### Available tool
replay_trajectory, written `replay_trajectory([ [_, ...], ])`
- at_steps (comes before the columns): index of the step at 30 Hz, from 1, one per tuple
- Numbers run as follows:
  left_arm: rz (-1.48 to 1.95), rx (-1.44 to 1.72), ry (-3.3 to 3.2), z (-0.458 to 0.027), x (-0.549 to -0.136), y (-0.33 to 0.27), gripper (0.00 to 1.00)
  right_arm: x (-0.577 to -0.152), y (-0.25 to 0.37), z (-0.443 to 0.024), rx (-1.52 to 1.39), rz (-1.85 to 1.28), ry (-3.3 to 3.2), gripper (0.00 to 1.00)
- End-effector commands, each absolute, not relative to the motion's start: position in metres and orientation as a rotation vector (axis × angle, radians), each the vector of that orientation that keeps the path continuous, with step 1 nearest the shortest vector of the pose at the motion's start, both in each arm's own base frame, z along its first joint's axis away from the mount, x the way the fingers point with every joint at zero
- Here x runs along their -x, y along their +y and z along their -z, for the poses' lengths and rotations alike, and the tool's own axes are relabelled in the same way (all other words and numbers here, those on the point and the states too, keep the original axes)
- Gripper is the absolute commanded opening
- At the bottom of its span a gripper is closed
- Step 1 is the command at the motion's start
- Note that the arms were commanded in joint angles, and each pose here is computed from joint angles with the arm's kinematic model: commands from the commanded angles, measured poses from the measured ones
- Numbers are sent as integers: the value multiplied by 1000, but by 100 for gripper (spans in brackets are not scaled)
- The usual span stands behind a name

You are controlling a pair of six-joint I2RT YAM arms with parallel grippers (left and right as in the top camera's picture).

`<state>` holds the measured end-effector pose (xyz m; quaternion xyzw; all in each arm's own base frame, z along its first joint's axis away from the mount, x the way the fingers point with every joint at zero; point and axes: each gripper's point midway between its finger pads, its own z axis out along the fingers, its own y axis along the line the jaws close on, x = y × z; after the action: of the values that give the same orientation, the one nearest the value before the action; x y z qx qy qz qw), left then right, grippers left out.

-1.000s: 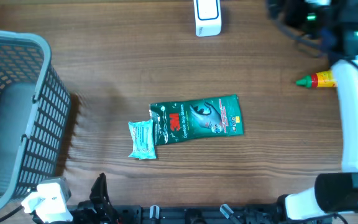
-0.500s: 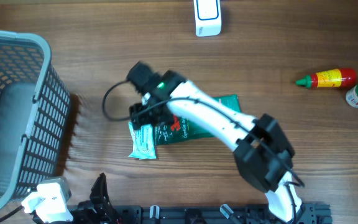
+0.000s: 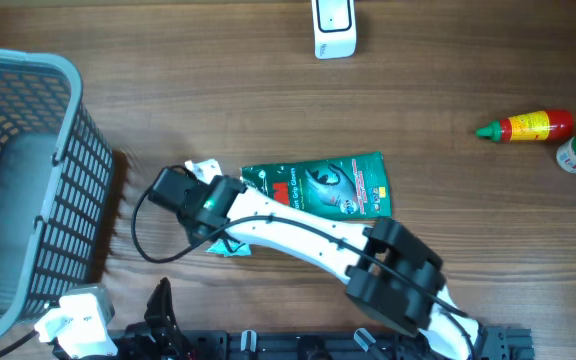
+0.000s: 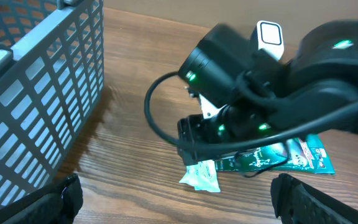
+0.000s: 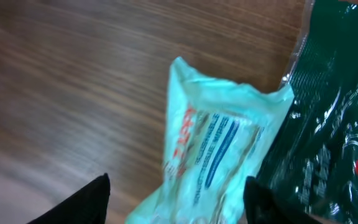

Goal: Scan the item barcode
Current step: 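Reach the right gripper to the mint-green Zappy wipes pack and grasp, then lift the wipes pack and carry it toward the white device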

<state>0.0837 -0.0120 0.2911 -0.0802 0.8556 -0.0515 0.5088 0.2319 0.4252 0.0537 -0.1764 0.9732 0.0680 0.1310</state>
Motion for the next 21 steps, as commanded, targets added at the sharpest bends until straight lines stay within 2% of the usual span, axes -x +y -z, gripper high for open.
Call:
replay_trajectory([
  [1,128,192,2060,-291,-84,-13,100,-240,411,-21,484,-41,2836,64],
  [3,128,192,2060,-291,-84,-13,100,-240,411,-19,485,-36,2838,63],
  [5,128,192,2060,-291,-84,-13,100,-240,411,-15,486,-30,2842,57],
  [12,128,192,2060,-291,-84,-13,100,-232,407,2,504,1,2892,24],
  [15,128,192,2060,-291,-84,-13,100,-221,406,0,594,-36,2954,5],
  [18,128,192,2060,-291,-84,-13,100,-217,407,-23,682,-169,3020,4],
  [21,128,192,2060,-291,-84,-13,100,-209,412,-73,935,-607,3038,4],
])
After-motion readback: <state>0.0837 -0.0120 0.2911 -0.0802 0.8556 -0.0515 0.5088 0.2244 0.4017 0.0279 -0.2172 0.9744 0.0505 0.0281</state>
